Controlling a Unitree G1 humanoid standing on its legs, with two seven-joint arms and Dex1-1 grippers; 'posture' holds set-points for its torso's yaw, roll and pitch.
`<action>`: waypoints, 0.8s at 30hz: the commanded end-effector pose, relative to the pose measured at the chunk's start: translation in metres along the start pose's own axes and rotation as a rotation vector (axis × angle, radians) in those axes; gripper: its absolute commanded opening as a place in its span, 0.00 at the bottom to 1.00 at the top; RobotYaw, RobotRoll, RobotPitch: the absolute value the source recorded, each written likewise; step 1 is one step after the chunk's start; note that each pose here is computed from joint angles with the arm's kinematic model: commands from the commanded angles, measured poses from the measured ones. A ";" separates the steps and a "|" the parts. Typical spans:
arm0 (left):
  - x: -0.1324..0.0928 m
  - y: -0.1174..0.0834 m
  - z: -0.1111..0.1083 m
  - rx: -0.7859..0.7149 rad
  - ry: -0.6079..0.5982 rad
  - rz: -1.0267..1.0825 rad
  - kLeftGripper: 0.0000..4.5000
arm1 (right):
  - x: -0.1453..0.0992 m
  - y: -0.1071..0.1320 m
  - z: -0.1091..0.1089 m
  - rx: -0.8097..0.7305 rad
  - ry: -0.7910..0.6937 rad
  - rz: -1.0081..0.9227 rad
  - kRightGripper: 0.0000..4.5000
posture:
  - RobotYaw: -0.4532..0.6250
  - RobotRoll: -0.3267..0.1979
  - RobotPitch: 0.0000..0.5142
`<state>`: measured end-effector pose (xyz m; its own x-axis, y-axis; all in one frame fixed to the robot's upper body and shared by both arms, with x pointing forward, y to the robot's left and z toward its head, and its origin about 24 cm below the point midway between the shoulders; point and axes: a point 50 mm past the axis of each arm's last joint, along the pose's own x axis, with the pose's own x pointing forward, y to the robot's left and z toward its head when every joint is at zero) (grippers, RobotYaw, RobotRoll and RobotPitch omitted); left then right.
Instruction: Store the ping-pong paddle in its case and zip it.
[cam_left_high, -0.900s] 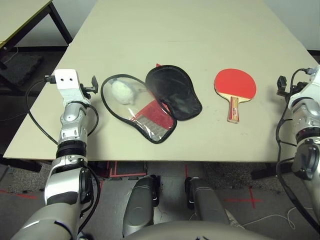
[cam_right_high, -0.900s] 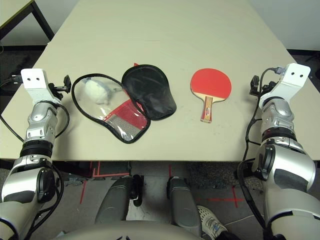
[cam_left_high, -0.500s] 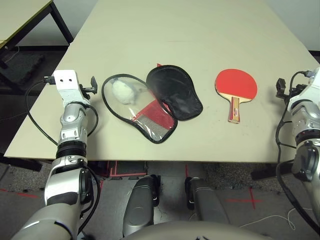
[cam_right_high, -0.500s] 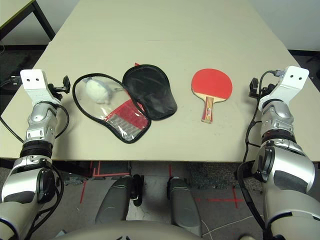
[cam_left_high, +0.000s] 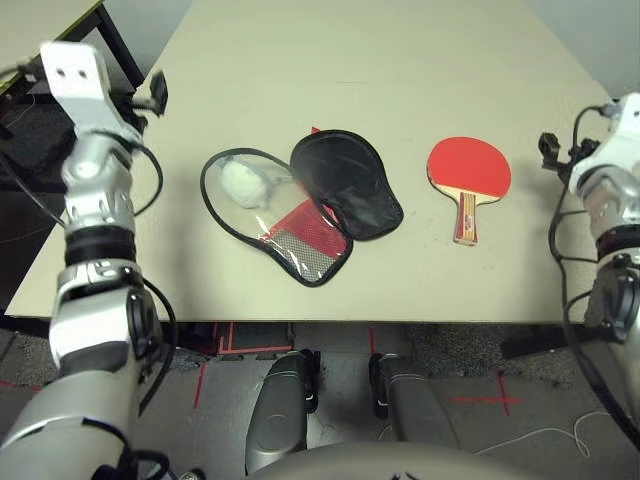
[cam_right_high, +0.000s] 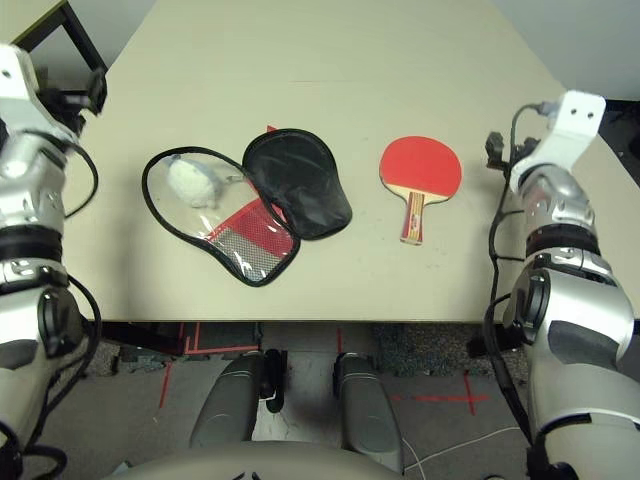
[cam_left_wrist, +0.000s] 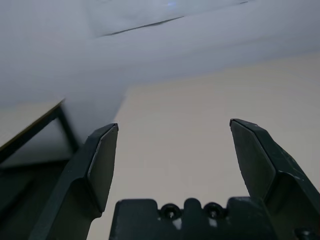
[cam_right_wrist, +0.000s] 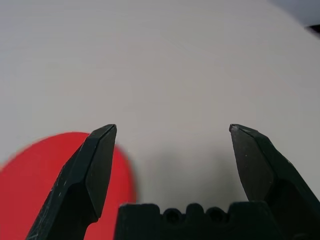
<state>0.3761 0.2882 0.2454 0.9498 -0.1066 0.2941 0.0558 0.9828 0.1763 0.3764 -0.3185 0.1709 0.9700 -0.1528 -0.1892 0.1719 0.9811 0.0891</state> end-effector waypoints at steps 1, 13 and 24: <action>0.008 -0.026 -0.010 -0.019 0.097 -0.237 1.00 | -0.009 0.021 0.001 -0.003 0.152 0.028 1.00 | 0.48 0.62 0.27; 0.000 -0.134 -0.027 -0.066 0.222 -0.833 1.00 | -0.056 0.059 -0.017 0.010 0.478 0.039 1.00 | 0.49 0.62 0.25; -0.018 -0.164 -0.040 -0.088 0.313 -0.957 1.00 | -0.060 0.071 -0.038 0.022 0.555 0.058 1.00 | 0.49 0.62 0.26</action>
<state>0.3652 0.1379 0.1788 0.5428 -0.8209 -0.1776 0.8394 0.5234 0.1463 0.3255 -0.2334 0.1553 0.7559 -0.0005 -0.6547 0.1196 0.9833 0.1374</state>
